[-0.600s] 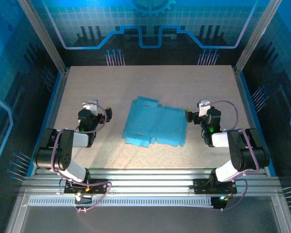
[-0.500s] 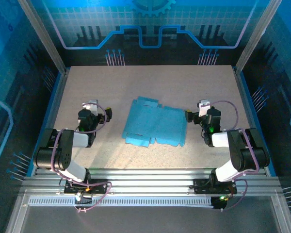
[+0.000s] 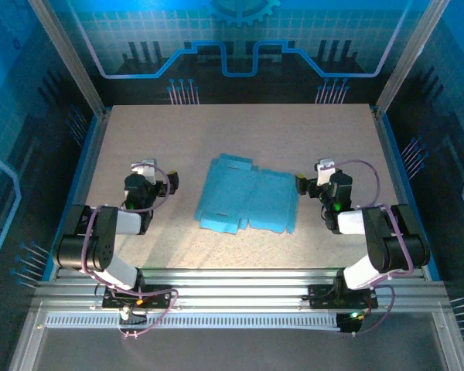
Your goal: Fold the paper box
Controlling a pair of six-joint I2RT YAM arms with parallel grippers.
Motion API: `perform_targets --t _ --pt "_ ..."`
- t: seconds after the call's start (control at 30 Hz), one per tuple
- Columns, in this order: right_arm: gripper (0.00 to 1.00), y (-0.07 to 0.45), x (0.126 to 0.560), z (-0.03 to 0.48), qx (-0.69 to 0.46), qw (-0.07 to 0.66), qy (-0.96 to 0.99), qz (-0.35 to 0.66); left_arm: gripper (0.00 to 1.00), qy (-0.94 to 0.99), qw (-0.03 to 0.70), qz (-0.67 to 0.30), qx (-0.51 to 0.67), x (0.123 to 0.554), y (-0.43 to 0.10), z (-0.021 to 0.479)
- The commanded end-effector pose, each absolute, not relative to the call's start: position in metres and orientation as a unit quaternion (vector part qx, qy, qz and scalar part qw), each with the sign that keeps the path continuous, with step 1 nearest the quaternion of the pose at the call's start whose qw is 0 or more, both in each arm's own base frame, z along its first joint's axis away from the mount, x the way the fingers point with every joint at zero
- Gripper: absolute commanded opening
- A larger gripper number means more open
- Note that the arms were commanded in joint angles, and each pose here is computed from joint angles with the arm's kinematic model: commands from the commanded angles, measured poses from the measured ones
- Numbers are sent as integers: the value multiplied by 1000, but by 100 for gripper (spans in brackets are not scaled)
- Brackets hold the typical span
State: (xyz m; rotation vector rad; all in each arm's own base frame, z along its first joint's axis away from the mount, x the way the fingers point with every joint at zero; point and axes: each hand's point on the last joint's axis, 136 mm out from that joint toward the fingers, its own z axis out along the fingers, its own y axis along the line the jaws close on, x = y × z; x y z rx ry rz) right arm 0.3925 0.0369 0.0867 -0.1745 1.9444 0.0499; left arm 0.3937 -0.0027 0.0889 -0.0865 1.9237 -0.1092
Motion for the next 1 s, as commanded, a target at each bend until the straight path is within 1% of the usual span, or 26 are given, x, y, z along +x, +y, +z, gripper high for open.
perform_targets --t 0.0,0.97 --pt "100 34 399 97 -76 574 815 16 99 815 577 -46 -25 399 -6 95" --pt "100 34 399 97 -74 573 816 24 99 815 576 -48 -23 398 -6 95"
